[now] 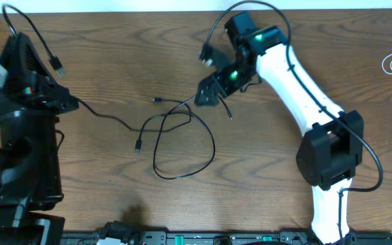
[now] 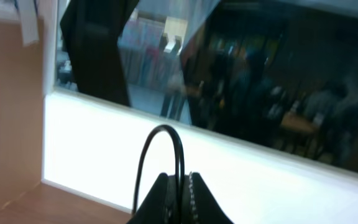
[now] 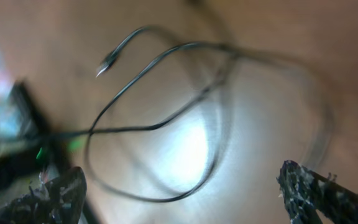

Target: Untangle cables

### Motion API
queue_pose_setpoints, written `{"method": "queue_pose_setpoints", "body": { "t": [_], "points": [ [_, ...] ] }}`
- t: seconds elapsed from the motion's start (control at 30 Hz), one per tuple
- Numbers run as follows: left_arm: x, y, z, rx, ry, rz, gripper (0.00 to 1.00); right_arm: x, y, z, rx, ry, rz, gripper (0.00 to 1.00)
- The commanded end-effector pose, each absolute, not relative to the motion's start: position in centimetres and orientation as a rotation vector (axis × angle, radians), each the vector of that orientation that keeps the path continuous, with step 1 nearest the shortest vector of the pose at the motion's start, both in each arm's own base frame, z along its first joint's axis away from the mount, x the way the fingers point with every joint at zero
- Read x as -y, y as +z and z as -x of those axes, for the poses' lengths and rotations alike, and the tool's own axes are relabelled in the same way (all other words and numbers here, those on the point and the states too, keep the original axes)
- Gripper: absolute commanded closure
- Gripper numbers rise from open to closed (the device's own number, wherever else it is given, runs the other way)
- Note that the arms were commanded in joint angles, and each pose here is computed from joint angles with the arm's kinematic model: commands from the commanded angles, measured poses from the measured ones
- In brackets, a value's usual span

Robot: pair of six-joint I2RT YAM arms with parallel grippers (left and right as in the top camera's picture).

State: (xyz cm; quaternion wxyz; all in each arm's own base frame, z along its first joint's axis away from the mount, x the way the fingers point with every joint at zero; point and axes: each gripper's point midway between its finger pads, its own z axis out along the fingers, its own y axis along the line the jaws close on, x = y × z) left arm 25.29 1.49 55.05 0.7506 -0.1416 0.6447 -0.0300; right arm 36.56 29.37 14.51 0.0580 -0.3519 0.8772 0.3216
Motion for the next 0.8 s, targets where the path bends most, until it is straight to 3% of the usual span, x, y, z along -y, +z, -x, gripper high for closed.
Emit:
{"method": "queue_pose_setpoints", "body": {
  "t": [0.0,0.2,0.33,0.6,0.67,0.77],
  "points": [
    [-2.1,54.2,-25.0,-1.454,-0.014,0.320,0.93,-33.0,16.2,-32.2,-2.288,1.237,1.492,0.05],
    [-1.3,52.4,-25.2,-1.534,-0.036,0.285,0.93,-37.5,18.4,-27.8,-1.911,1.409,1.727,0.03],
    [-0.5,52.1,-25.3,-1.551,-0.074,0.253,0.93,-40.7,18.7,-26.2,-1.792,1.386,1.799,0.15],
    [-0.4,50.5,-25.8,-1.615,-0.084,0.278,0.92,-46.3,19.9,-22.9,-1.697,1.419,1.814,0.22],
    [-0.4,50.2,-26.0,-1.623,-0.090,0.287,0.92,-47.1,20.1,-22.2,-1.677,1.425,1.824,0.32],
    [-0.4,49.8,-26.2,-1.637,-0.105,0.308,0.93,-47.9,19.6,-22.8,-1.757,1.356,1.781,0.67]
  ]
}}
